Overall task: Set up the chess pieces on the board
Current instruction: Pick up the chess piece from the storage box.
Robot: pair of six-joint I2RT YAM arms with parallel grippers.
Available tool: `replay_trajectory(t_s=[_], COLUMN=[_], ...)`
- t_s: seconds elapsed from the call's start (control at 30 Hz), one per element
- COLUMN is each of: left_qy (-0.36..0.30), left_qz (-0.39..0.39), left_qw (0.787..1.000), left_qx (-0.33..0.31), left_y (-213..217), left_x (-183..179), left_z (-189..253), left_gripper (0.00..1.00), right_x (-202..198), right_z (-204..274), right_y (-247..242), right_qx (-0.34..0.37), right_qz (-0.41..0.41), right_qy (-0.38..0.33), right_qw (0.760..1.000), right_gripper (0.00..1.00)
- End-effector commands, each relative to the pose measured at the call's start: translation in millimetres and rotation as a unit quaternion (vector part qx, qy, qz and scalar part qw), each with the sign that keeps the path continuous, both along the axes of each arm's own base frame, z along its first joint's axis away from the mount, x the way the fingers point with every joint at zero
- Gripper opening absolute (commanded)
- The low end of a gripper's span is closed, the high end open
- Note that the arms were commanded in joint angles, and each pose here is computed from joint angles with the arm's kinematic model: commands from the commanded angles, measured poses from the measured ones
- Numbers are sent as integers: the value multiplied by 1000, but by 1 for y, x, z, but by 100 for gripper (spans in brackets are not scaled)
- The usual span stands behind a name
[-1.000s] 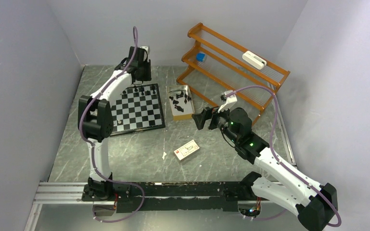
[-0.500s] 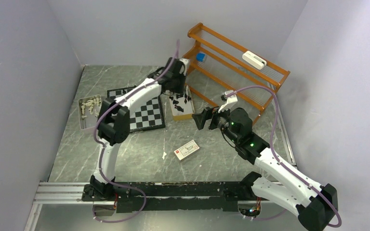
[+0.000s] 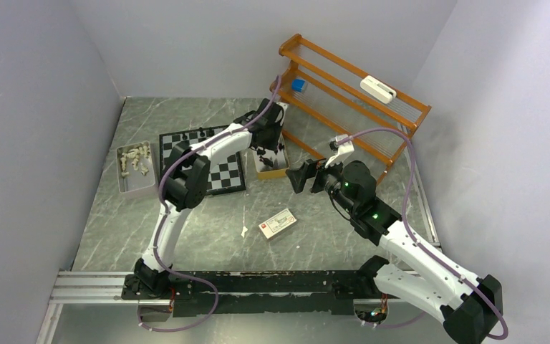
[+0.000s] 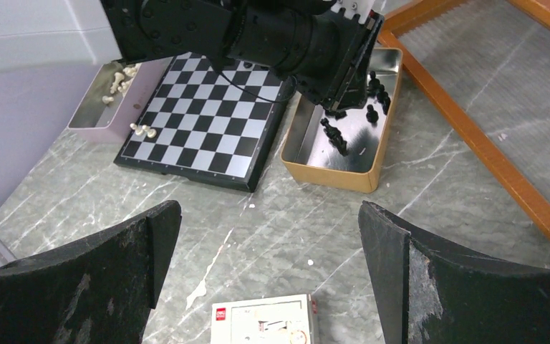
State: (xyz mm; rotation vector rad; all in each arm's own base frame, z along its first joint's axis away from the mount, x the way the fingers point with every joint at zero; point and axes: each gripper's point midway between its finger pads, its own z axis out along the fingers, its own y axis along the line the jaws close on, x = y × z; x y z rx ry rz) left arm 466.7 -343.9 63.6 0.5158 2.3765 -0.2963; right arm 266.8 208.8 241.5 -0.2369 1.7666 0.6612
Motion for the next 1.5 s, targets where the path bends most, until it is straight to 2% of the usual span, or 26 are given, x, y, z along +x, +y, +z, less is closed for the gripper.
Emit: replay_trajectory(t_s=[0.0,0.37,0.8,1.1,1.47], left_qy=[-36,-54,-53,-43,-39], left_qz=[-6,-10,-7,-5,-2], left_qw=[999,998,999,999,999], left_qx=[-7,-14,-5,4,1], left_y=[-10,-19,-18,-11,-8], left_x=[20,34,37,33,32], left_z=[6,-4,-11,-19,-21], left_gripper=[29,34,25,29,26], right_x=[0,1,2,1,1], right_z=[6,5,6,6,9], right_y=[-3,-4,-4,-2,-2], right_qx=[4,0,1,2,6], right_qz=[-6,-9,-10,-6,-5], right_qy=[-12,-11,-13,-12,-15], right_qw=[1000,1000,1000,1000,1000], right_gripper=[100,100,100,100,100])
